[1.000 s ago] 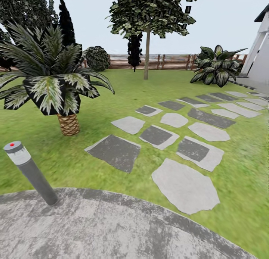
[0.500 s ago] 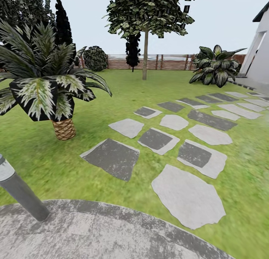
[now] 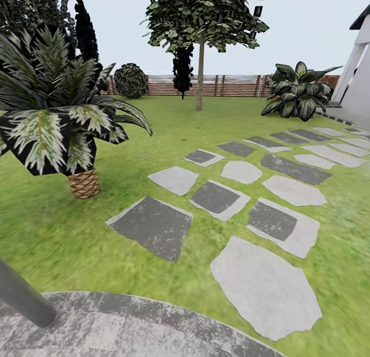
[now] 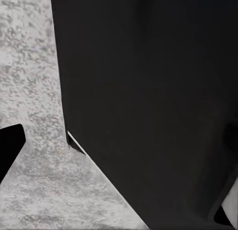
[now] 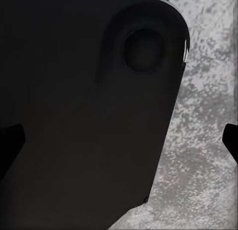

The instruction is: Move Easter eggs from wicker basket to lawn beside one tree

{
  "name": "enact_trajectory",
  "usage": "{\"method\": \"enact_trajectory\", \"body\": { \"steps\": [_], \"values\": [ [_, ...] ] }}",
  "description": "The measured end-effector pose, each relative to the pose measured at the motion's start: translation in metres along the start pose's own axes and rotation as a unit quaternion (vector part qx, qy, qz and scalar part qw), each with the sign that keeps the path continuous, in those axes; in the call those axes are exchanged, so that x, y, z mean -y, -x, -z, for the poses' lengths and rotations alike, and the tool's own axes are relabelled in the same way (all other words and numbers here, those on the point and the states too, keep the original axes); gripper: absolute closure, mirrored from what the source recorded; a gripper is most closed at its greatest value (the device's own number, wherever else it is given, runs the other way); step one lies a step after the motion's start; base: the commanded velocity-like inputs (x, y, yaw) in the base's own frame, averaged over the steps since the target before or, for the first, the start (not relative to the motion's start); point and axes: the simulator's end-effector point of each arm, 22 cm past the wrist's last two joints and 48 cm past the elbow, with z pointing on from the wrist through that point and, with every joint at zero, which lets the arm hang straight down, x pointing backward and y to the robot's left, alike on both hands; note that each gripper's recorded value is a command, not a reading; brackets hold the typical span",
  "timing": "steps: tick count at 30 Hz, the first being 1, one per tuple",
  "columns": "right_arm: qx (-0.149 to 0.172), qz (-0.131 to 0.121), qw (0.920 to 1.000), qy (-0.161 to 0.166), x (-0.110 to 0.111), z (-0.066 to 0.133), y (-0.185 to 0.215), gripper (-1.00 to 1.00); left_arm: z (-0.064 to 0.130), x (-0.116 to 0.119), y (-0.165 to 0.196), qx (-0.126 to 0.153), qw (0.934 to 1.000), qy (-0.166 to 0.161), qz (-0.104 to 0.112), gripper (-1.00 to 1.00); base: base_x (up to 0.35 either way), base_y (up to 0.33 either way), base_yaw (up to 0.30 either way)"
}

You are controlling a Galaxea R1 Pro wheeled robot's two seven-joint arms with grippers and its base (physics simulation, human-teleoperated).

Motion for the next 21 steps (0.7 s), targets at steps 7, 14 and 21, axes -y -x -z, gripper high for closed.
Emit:
{"method": "enact_trajectory", "body": {
  "steps": [7, 14, 21],
  "values": [
    [0.001, 0.000, 1.0000, 0.000, 0.0002, 0.0000, 0.0006, -1.00, 0.0000, -0.0007, 0.0000, 0.000, 1.0000, 0.000, 0.005, -1.00, 0.325, 0.000, 0.000],
    [0.000, 0.000, 1.0000, 0.000, 0.0005, 0.0000, 0.0004, -1.00, 0.0000, -0.0035, 0.0003, 0.000, 0.9995, 0.002, 0.030, -1.00, 0.329, 0.000, 0.000],
    [0.000, 0.000, 1.0000, 0.000, 0.0006, 0.0000, 0.0004, -1.00, 0.0000, -0.0039, 0.0000, 0.000, 0.9994, 0.003, 0.034, -1.00, 0.329, 0.000, 0.000]
  ]
}}
